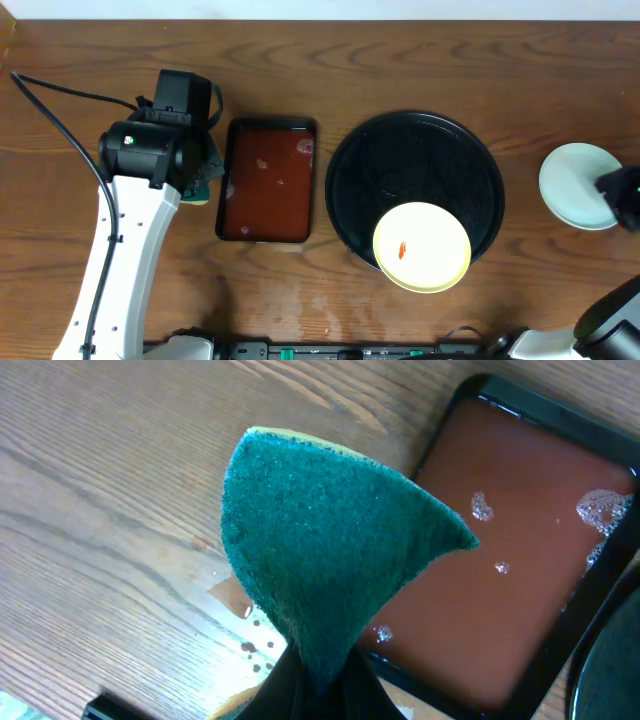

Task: Clean dirty plates on tray and stack at the side
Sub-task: 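Grasp the yellow plate rim with the right gripper and center it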

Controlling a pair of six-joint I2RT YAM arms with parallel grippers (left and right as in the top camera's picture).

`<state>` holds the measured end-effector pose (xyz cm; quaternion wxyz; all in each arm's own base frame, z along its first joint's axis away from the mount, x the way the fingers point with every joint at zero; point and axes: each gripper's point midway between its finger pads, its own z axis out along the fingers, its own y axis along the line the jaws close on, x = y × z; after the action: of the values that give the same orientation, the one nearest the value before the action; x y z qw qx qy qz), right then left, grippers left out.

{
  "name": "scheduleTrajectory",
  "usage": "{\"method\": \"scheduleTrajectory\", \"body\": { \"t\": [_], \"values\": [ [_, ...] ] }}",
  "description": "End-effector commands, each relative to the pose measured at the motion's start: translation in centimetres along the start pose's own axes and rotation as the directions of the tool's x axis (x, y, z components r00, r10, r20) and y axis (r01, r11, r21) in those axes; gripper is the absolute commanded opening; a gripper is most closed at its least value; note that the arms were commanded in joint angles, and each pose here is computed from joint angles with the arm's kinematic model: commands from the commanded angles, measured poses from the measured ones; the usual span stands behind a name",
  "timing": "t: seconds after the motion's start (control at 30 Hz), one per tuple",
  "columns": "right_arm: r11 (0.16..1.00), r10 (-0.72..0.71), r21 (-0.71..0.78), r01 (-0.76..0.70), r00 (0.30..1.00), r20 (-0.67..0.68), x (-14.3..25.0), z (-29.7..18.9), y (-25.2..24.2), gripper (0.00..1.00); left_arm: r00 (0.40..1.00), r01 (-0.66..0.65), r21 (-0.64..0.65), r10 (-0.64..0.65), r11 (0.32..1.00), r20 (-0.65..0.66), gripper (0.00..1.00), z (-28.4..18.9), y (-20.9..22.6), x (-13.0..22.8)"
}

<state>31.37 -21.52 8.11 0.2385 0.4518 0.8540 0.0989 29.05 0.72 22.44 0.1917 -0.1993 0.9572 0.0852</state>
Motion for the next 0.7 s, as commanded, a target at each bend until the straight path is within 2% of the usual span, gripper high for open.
{"method": "scheduleTrajectory", "body": {
  "t": [0.0, 0.1, 0.2, 0.33, 0.43, 0.53, 0.67],
  "values": [
    [0.984, -0.126, -0.145, 0.107, 0.984, -0.127, 3.7, 0.3, 4.4, 0.5, 1.0, 0.013, 0.01, -0.013, 1.0, 0.009, 0.08, -0.3, 0.0, -0.2],
    [0.957, -0.253, -0.217, 0.194, 0.925, -0.285, 9.1, 0.1, 7.0, 0.51, 1.0, 0.011, 0.008, -0.011, 1.0, 0.005, 0.08, 0.0, 0.0, -0.1],
    [0.928, -0.362, -0.251, 0.275, 0.825, -0.434, 14.5, -0.8, 8.4, 0.5, 1.0, 0.009, 0.004, -0.009, 1.0, -0.002, 0.09, 0.5, 0.0, 0.2],
    [0.881, -0.473, -0.295, 0.369, 0.697, -0.54, 19.5, -2.0, 9.7, 0.47, 1.0, 0.009, 0.011, -0.009, 1.0, -0.008, 0.09, 0.9, -0.3, 0.4],
    [0.854, -0.51, -0.251, 0.456, 0.637, -0.578, 21.4, -2.2, 9.3, 0.47, 1.0, 0.01, 0.014, -0.01, 1.0, -0.002, 0.09, 0.9, -0.3, 0.2],
    [0.823, -0.525, -0.166, 0.543, 0.616, -0.587, 21.9, -1.8, 8.7, 0.45, 1.0, 0.01, 0.013, -0.01, 1.0, -0.002, 0.09, 0.9, -0.3, 0.2],
    [0.758, -0.587, -0.134, 0.638, 0.578, -0.567, 22.3, -1.4, 9.0, 0.45, 1.0, 0.01, 0.013, -0.01, 1.0, -0.003, 0.09, 0.9, -0.3, 0.2]
  ]
}}
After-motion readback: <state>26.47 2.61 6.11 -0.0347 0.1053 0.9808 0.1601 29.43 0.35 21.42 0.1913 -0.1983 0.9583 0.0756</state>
